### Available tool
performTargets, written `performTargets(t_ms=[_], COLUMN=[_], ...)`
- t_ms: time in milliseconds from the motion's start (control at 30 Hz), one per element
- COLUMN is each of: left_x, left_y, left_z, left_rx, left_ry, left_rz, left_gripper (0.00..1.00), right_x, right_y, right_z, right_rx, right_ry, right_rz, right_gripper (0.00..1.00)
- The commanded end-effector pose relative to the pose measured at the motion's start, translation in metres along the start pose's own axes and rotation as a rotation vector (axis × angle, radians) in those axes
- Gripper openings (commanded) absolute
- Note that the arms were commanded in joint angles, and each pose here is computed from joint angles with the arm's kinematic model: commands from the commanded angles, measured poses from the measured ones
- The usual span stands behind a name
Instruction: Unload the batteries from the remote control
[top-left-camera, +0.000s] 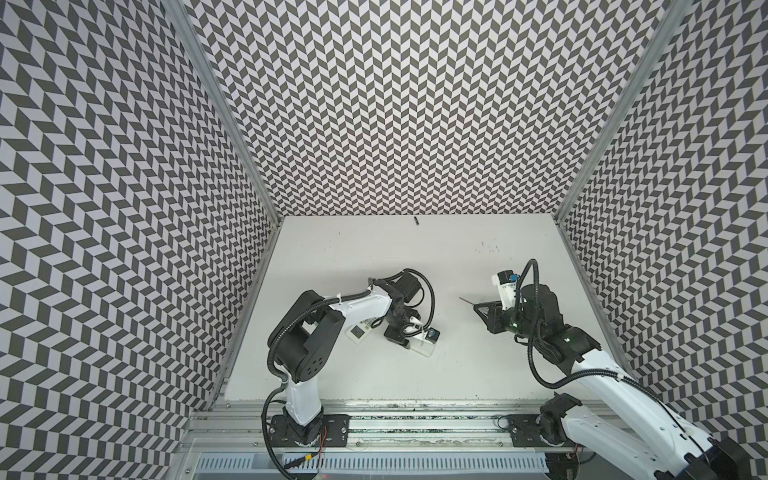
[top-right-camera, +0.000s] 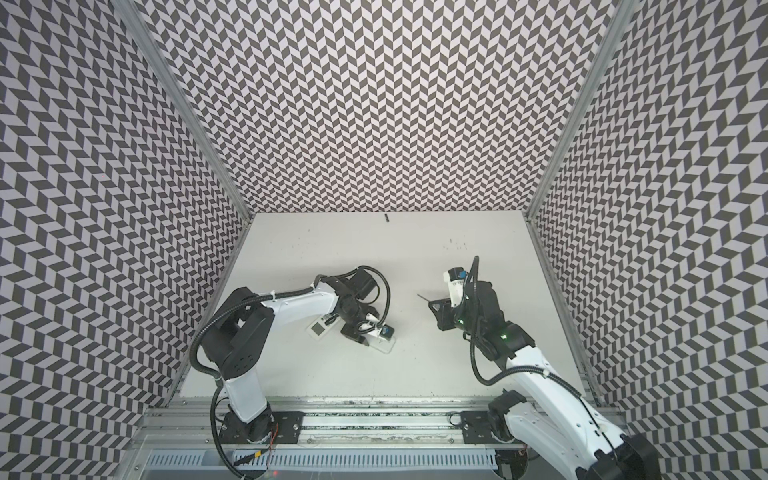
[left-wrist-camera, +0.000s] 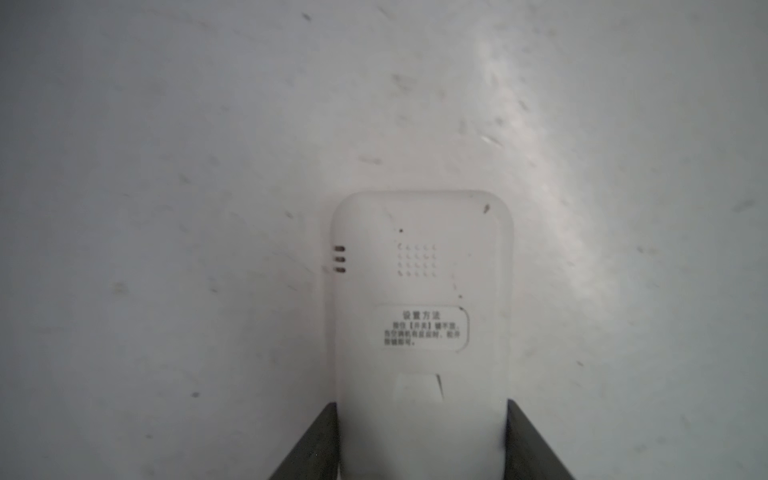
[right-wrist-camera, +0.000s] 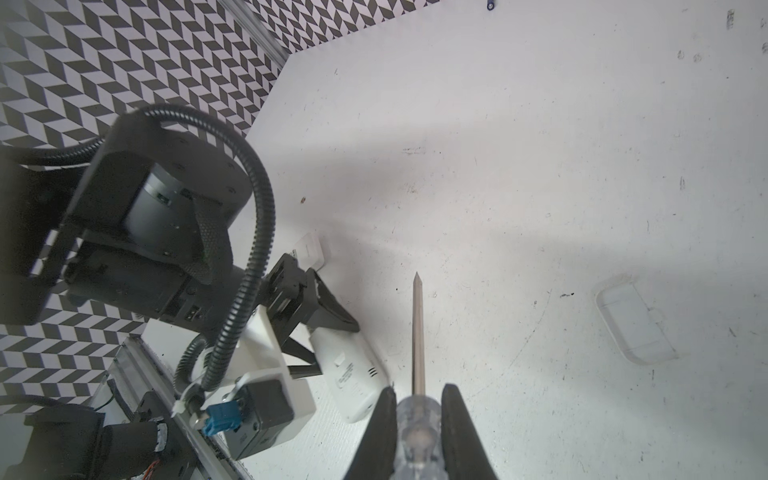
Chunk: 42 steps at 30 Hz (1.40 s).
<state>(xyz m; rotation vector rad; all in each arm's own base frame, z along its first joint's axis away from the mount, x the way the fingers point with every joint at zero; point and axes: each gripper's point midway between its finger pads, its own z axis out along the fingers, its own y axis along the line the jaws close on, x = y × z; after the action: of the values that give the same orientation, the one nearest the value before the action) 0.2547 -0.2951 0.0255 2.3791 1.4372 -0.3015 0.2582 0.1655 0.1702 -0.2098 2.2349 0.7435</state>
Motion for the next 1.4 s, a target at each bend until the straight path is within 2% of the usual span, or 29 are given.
performTargets(t_ms=[0, 133, 333, 500, 533, 667, 800, 967, 1367], left_x=[-0.024, -0.037, -0.037, -0.019, -0.014, 0.010, 0.025, 0.039, 0.026], left_y=[0.070, 0.088, 0.074, 0.070, 0.071, 0.069, 0.055, 0.048, 0.062], left_z=[0.002, -0.006, -0.012, -0.032, -0.036, -0.043, -0.044, -0.038, -0.018], left_rx=[-0.245, -0.272, -0.255, -0.253, -0.253, -0.227, -0.131, -0.089, -0.081], left_ry=[-0.082, -0.146, -0.148, -0.156, -0.160, -0.181, -0.179, -0.164, -0.185], left_rz=[-0.105, -0.203, -0.198, -0.222, -0.230, -0.251, -0.247, -0.235, -0.187], left_gripper=[0.59, 0.65, 0.79, 0.88, 0.99, 1.00, 1.00, 1.00, 0.99], right_x=[-0.008, -0.002, 0.001, 0.003, 0.004, 0.008, 0.012, 0.019, 0.031], right_y=[0.007, 0.001, 0.003, 0.004, 0.005, 0.020, 0.032, 0.033, 0.049], right_z=[-0.004, -0.002, 0.002, 0.008, 0.009, 0.022, 0.036, 0.055, 0.089], right_rx=[-0.031, -0.013, -0.018, -0.018, -0.027, -0.131, -0.209, -0.214, -0.279], right_ry=[-0.024, -0.003, 0.053, 0.095, 0.106, 0.149, 0.243, 0.326, 0.393], right_rz=[-0.015, 0.012, 0.038, 0.056, 0.063, 0.099, 0.174, 0.237, 0.365], right_gripper=[0.00, 0.00, 0.00, 0.00, 0.00, 0.00, 0.00, 0.00, 0.00])
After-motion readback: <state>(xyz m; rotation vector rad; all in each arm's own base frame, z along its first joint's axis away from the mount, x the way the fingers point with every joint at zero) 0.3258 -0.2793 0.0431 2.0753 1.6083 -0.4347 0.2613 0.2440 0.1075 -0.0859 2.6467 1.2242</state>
